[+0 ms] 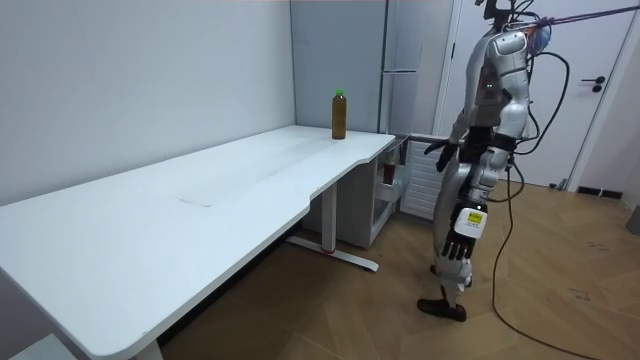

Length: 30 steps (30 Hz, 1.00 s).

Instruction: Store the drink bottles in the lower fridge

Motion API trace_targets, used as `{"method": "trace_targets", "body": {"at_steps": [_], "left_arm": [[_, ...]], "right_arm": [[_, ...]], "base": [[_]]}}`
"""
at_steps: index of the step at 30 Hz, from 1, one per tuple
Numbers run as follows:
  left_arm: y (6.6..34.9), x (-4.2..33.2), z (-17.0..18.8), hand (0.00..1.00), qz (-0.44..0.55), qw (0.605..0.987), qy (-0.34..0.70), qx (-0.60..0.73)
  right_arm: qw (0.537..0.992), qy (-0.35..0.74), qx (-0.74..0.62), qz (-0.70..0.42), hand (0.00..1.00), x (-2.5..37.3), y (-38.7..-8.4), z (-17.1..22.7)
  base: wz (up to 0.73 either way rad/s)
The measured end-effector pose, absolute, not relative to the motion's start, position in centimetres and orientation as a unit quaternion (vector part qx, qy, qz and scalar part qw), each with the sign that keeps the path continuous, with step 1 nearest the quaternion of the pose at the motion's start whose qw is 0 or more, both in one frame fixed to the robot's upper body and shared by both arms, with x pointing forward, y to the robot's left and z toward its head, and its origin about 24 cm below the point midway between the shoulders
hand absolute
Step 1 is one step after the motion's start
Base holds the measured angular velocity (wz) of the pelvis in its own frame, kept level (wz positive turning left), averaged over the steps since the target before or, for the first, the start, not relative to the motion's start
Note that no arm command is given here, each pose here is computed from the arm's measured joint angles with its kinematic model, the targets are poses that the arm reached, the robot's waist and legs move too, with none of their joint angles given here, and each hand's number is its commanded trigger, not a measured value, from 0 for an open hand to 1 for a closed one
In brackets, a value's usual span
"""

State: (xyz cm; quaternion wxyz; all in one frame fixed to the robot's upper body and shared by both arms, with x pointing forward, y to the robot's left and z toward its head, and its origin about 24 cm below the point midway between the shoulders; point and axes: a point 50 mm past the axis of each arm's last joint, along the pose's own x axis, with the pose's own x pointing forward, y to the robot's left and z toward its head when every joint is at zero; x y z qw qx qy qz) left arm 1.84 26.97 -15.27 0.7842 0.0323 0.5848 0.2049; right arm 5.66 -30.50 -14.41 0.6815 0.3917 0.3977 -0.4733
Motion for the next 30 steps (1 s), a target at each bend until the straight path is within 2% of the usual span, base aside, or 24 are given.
{"method": "trace_targets", "body": {"at_steps": [5,10,16,23,30], "left_arm": [[26.3,0.4,-15.5,0.0,0.222,0.772,0.595,0.016],[26.2,0.2,-15.6,0.0,0.219,0.771,0.598,0.023],[25.9,1.0,-15.6,0.0,0.22,0.777,0.589,0.018],[25.5,1.4,-15.8,0.0,0.243,0.776,0.582,-0.007],[25.5,1.2,-15.6,0.0,0.323,0.765,0.556,-0.029]], "right_arm": [[0.675,0.418,0.385,-0.47,0.0,3.1,-29.1,-15.2],[0.697,0.475,0.345,-0.411,0.0,1.8,-27.1,-16.0],[0.727,0.569,0.23,-0.308,0.0,0.9,-26.0,-16.4],[0.724,0.605,0.188,-0.272,0.0,-0.3,-25.1,-16.7],[0.724,0.611,0.176,-0.269,0.0,-0.4,-24.9,-16.8]], "base": [[-0.02],[-0.01],[-0.06],[-0.01],[0.0]]}}
